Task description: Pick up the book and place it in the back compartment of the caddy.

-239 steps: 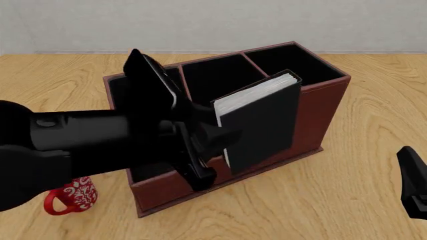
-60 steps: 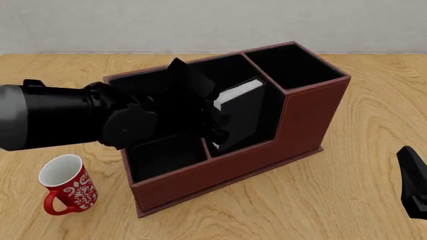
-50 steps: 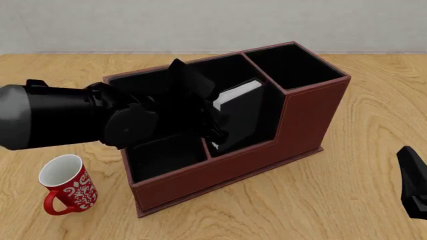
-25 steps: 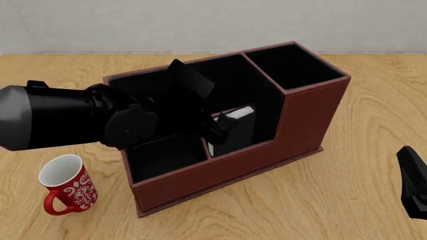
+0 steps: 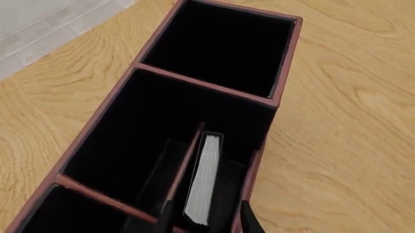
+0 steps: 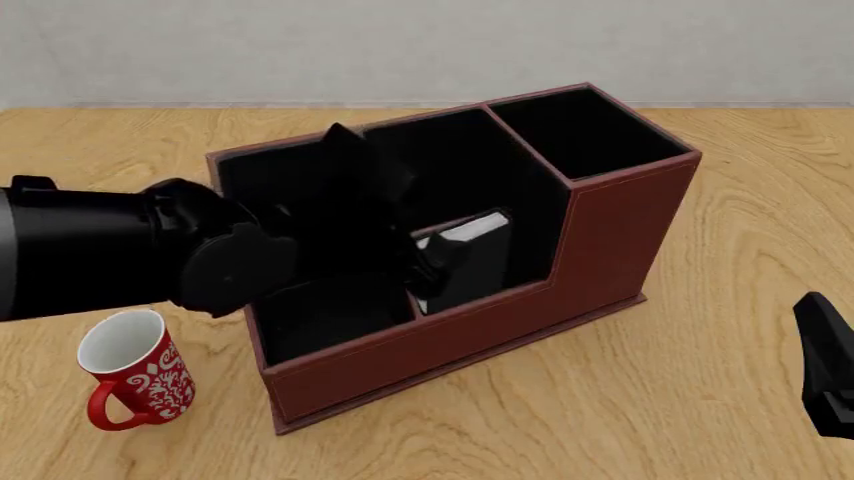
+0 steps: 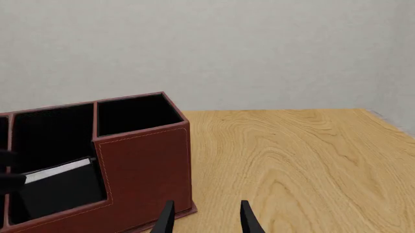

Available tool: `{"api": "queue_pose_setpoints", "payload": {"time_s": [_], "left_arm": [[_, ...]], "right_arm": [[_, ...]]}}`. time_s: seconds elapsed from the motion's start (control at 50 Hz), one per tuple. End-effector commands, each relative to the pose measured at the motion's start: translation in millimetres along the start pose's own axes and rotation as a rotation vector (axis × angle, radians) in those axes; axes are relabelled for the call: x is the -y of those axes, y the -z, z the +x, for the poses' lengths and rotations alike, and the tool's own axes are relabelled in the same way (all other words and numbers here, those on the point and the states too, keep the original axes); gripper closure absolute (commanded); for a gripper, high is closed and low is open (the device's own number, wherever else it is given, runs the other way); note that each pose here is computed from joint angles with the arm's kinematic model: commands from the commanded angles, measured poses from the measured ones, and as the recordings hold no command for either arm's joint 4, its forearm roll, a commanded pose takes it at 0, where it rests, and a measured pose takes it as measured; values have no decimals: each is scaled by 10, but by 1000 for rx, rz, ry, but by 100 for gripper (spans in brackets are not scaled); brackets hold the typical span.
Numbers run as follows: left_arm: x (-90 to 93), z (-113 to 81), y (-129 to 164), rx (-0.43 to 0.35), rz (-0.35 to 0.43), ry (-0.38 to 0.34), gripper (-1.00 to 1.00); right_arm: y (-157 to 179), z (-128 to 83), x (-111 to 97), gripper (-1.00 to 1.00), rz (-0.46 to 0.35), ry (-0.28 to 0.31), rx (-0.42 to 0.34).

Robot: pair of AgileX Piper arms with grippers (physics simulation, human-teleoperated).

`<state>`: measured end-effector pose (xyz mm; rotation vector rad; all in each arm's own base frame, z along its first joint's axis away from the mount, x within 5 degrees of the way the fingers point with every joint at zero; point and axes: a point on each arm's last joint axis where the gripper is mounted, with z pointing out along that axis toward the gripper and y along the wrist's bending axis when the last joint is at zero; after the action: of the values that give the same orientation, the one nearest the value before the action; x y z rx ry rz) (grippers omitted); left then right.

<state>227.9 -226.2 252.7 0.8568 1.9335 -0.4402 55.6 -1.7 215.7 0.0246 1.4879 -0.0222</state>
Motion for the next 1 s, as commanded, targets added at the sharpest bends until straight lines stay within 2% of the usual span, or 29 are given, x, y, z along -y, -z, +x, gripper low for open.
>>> {"api": "queue_pose_setpoints", "payload": {"time_s": [0.02,0.38,0.72,0.76,1.0], "left_arm": [[35,34,139,20,9,2,-100],[103,139,543,58,30,12,-100],[181,349,746,66,59,34,-100],[172,357,771,75,56,50,-100],[258,382,932,78,95,45,-100]], "right_arm": [[0,0,0,-100,0,0,0],[0,0,0,-100,0,0,0],[0,0,0,-100,0,0,0],[0,0,0,-100,0,0,0],[0,0,0,-100,0,0,0]]}}
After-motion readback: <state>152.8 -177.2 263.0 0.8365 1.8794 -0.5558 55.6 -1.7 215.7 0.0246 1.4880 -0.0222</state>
